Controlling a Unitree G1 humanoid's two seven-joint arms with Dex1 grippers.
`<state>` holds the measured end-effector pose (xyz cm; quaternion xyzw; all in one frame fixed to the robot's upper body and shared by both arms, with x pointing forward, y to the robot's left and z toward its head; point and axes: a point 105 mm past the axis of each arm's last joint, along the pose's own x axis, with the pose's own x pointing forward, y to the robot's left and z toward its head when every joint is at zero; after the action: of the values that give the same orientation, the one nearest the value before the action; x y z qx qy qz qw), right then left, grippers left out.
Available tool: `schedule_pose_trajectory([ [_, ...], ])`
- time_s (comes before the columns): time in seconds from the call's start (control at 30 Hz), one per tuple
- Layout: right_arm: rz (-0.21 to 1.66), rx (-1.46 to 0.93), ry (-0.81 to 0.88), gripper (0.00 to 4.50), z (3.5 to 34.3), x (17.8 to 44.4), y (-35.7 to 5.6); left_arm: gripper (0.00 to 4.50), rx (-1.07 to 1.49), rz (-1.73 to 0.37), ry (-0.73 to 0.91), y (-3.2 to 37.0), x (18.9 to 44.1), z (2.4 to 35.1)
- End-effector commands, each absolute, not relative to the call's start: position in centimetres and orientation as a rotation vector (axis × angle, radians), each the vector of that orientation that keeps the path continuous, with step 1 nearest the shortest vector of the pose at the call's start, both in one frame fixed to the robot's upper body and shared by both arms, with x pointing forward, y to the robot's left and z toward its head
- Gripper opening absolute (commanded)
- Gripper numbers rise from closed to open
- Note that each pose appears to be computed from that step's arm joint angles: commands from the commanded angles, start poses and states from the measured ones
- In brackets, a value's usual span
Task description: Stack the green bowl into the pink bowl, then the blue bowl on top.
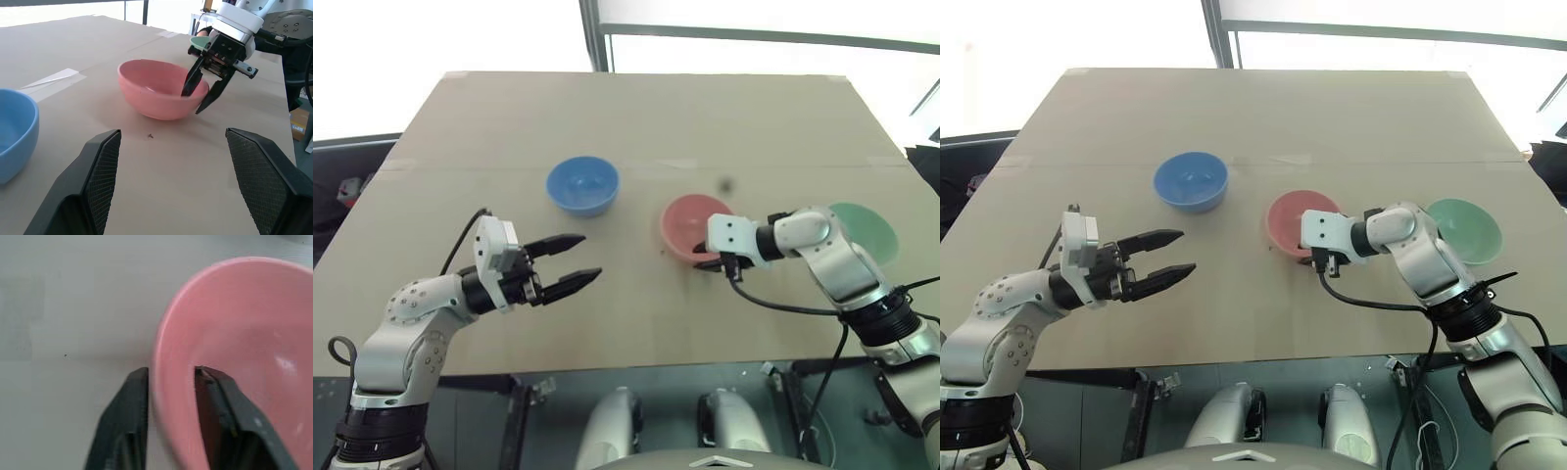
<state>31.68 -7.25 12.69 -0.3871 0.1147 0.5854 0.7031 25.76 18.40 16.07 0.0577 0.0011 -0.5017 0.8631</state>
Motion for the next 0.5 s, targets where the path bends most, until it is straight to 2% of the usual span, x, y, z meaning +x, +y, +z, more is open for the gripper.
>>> schedule_pose_trajectory([
  [0.03,1.231,-0.787,0.161,2.9,15.2,31.5,-6.8,3.6,0.164,-1.052,-0.039,18.5,25.9,17.1],
  [0.07,1.215,-0.755,0.138,3.21,16.0,31.3,-7.1,3.6,0.166,-1.053,-0.04,18.5,25.8,17.2],
  [0.17,1.055,-0.677,0.127,3.21,18.2,31.4,-10.5,3.6,0.196,-1.098,-0.038,17.9,25.3,17.3],
  [0.2,0.958,-0.681,0.145,3.21,18.6,31.6,-12.7,3.6,0.189,-1.144,-0.04,17.2,24.9,17.5],
  [0.37,0.692,-0.625,0.271,3.21,17.9,30.4,-19.2,3.6,0.189,-1.417,-0.052,14.8,23.0,18.1],
  [0.5,0.433,-0.646,0.355,3.21,16.7,30.5,-23.1,3.6,0.224,-1.534,-0.078,13.6,23.8,18.5],
])
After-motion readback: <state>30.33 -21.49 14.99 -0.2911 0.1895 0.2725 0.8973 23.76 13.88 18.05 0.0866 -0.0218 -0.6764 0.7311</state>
